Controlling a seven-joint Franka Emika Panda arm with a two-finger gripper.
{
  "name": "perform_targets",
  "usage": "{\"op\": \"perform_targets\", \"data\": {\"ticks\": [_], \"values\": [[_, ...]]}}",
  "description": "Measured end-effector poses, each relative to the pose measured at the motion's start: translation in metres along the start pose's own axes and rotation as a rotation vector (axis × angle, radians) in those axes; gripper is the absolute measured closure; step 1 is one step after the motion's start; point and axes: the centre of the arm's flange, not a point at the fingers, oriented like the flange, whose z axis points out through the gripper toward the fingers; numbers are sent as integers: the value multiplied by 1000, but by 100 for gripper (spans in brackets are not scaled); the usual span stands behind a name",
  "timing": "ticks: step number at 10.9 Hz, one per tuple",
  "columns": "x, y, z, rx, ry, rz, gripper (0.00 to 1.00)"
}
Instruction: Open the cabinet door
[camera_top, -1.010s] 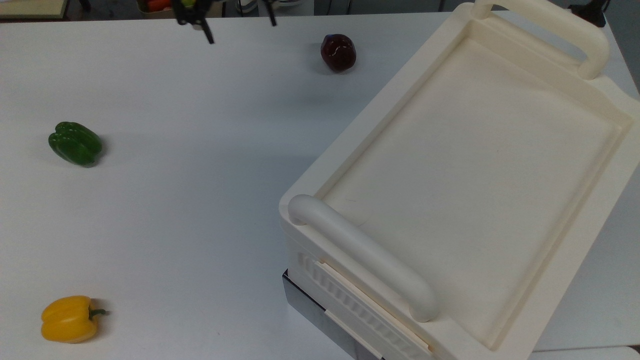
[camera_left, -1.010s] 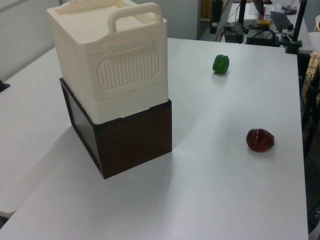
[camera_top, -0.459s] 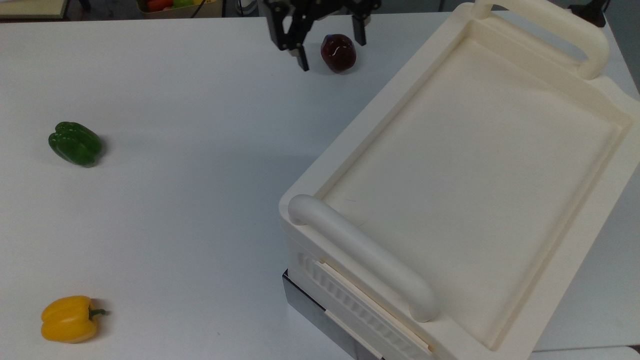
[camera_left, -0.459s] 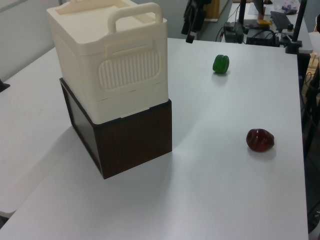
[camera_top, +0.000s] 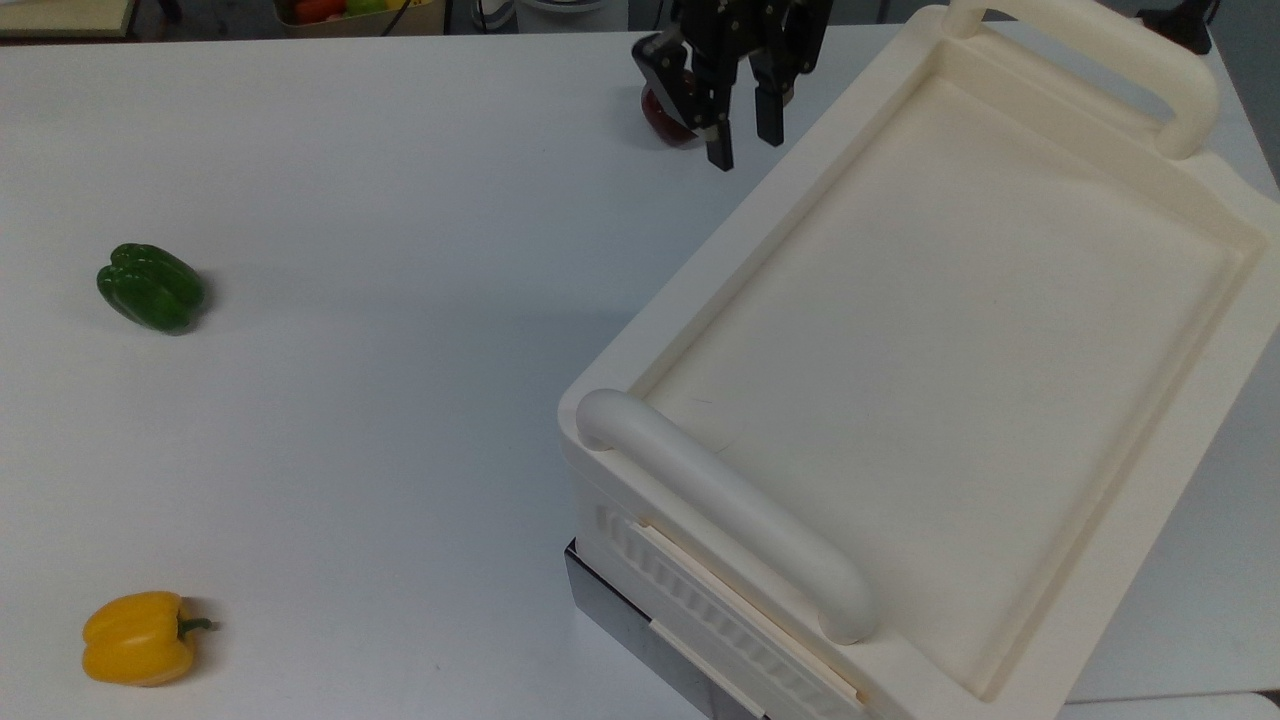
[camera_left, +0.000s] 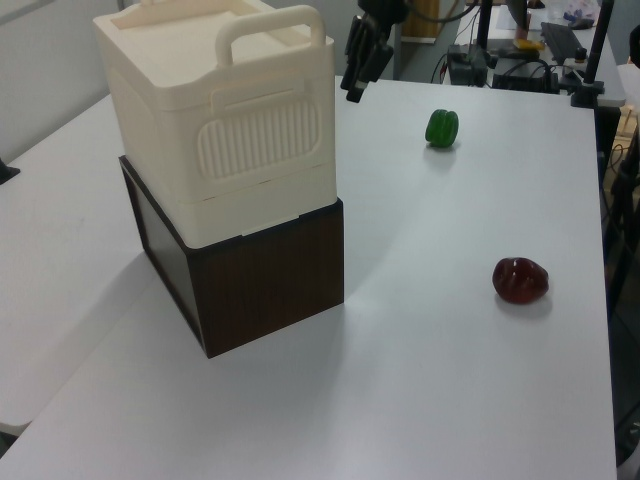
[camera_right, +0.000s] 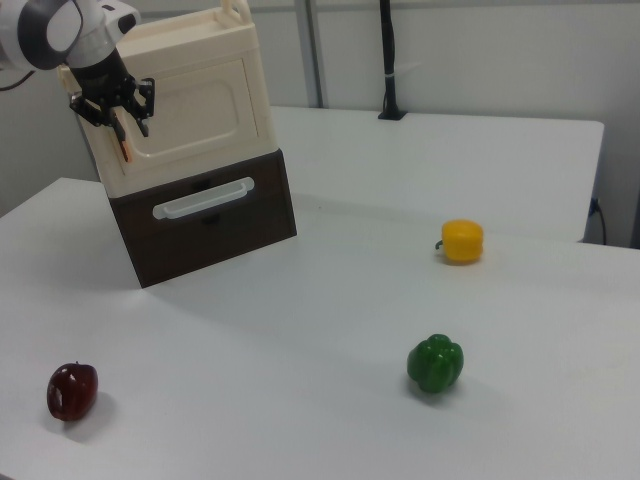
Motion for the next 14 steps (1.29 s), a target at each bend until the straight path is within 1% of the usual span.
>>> {"op": "perform_targets", "data": {"ticks": [1,2,7,8,9,10,11,12,14], "values": [[4,-6,6,-4,8,-14,63],[8,-13,11,-2,12,-26,65],[13,-27,17,9,8,-47,59],[14,-27,19,9,10,-47,59],[17,-27,19,1,36,-48,61],[21,-29,21,-3,55,-53,65],[22,-32,21,-6,54,-60,67],[23,-36,21,-4,54,-65,75],[23,-38,21,-3,53,-70,79]]}}
